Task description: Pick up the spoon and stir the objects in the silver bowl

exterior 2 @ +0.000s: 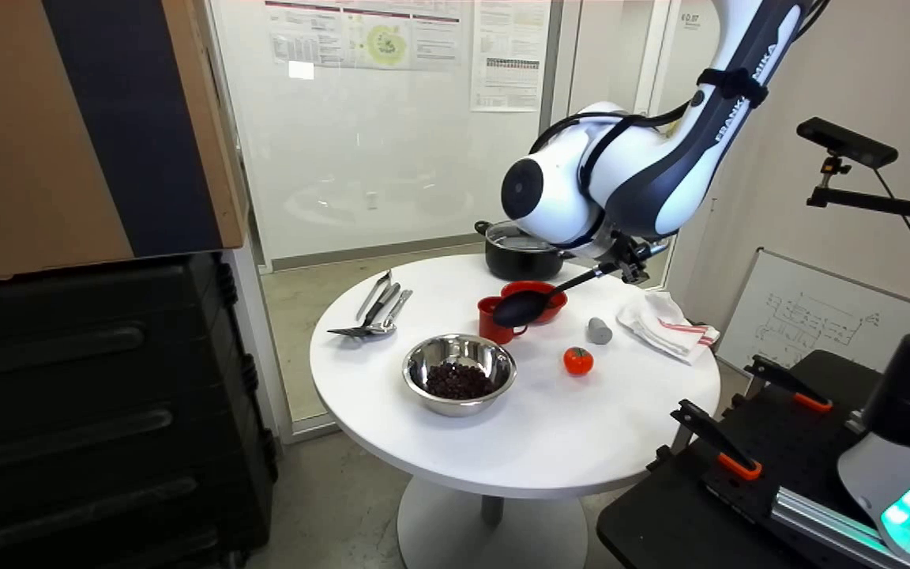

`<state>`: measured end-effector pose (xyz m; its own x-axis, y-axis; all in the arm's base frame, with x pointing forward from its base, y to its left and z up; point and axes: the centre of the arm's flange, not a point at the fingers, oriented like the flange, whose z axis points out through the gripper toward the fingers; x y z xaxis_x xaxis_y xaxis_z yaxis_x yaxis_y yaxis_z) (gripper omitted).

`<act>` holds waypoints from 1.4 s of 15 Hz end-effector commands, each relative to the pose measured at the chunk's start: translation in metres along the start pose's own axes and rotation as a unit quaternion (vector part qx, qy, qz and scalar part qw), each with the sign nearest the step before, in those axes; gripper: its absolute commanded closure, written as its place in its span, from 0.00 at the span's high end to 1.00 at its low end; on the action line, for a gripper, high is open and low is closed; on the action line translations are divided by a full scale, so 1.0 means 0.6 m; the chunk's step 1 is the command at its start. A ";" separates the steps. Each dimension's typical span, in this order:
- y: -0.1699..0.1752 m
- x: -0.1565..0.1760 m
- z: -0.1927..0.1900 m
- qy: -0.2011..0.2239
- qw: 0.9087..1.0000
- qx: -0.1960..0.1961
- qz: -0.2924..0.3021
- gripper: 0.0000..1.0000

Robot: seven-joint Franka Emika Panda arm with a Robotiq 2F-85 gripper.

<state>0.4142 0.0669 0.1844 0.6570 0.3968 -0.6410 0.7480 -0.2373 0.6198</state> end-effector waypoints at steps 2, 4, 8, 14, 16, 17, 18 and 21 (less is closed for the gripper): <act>0.020 -0.056 0.034 0.042 0.991 0.123 0.033 0.10; 0.024 -0.063 0.037 0.065 0.981 0.175 0.049 0.10; 0.022 -0.063 0.023 0.128 0.958 0.249 0.063 0.10; 0.028 -0.082 0.007 0.216 0.922 0.290 0.141 0.10; 0.030 -0.092 0.005 0.244 0.911 0.293 0.160 0.10; 0.030 -0.095 0.002 0.255 0.907 0.291 0.163 0.10; 0.031 -0.097 -0.002 0.268 0.904 0.289 0.165 0.10; 0.027 -0.104 -0.017 0.296 0.896 0.284 0.169 0.10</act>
<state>0.3989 0.0453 0.2271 0.8278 0.5570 -0.0665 0.5493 -0.7809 0.2973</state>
